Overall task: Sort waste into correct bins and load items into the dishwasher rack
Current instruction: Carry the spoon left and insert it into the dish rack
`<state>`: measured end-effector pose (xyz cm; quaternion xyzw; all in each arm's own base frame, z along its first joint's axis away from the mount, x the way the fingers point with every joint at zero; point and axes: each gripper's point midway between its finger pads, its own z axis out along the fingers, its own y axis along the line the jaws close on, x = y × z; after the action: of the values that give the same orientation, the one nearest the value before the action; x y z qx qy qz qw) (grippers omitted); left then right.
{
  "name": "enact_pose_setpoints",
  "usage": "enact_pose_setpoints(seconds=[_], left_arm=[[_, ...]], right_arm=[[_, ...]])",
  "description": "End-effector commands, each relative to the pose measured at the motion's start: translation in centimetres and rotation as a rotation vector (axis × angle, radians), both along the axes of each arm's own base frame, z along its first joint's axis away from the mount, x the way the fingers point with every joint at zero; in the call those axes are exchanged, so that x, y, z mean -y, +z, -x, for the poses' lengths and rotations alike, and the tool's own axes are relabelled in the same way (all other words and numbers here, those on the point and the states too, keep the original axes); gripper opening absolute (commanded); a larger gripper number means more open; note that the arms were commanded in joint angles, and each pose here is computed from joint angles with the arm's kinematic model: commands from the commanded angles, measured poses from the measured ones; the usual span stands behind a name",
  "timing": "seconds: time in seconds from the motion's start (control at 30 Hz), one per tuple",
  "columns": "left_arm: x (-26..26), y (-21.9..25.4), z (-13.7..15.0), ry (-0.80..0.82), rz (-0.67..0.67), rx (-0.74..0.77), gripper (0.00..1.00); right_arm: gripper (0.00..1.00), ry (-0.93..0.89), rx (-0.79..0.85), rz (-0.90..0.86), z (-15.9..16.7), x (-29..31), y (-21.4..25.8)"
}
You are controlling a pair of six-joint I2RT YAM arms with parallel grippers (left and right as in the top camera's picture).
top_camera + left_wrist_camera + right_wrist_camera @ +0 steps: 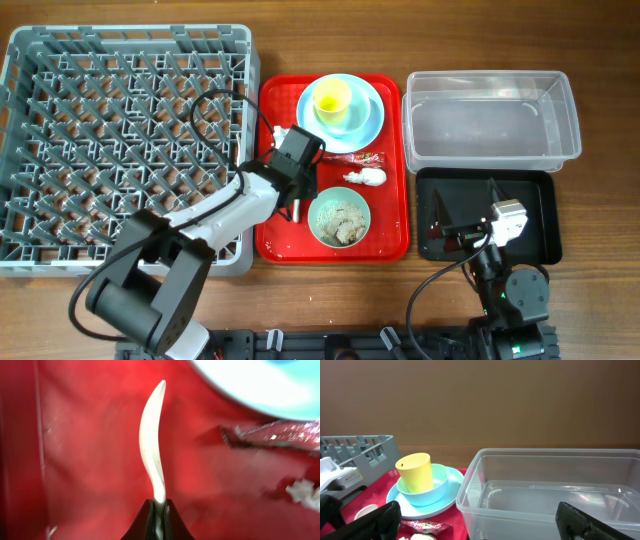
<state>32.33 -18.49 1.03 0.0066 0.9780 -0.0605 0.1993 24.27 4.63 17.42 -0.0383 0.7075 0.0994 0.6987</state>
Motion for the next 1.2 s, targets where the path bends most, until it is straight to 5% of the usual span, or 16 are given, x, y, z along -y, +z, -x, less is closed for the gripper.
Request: enact_pose_setpoints(seconds=[0.0, 0.2, 0.37, 0.43, 0.77, 0.97, 1.03, 1.07, 1.17], left_arm=[[-0.4, -3.6, 1.8, -0.028, -0.057, -0.091, 0.04], [0.3, 4.7, -1.2, -0.051, -0.021, 0.103, 0.04], [-7.0, 17.4, -1.9, 0.127, -0.243, 0.447, 0.04], [-8.3, 19.8, -1.5, 0.084, -0.323, 0.509, 0.04], [-12.9, 7.7, -2.9, 0.109, -0.442, 0.142, 0.04], [-13.4, 5.9, -3.1, 0.116, -0.439, 0.092, 0.04], [-13.4, 5.9, -3.1, 0.116, -0.439, 0.092, 0.20], [-13.4, 5.9, -3.1, 0.116, -0.439, 0.092, 0.39], [-13.5, 6.9, -3.7, 0.131, -0.441, 0.129, 0.50]], right_arm=[[1.00, 0.000, 0.011, 0.006, 0.0, 0.0, 0.2], [1.00, 0.000, 0.011, 0.006, 0.0, 0.0, 0.2], [1.00, 0.000, 0.011, 0.005, 0.0, 0.0, 0.2], [1.00, 0.000, 0.011, 0.005, 0.0, 0.0, 0.2], [1.00, 0.000, 0.011, 0.005, 0.0, 0.0, 0.2], [1.00, 0.000, 0.011, 0.006, 0.0, 0.0, 0.2], [1.00, 0.000, 0.011, 0.005, 0.0, 0.0, 0.2], [1.00, 0.000, 0.011, 0.005, 0.0, 0.0, 0.2], [1.00, 0.000, 0.011, 0.005, 0.0, 0.0, 0.2]])
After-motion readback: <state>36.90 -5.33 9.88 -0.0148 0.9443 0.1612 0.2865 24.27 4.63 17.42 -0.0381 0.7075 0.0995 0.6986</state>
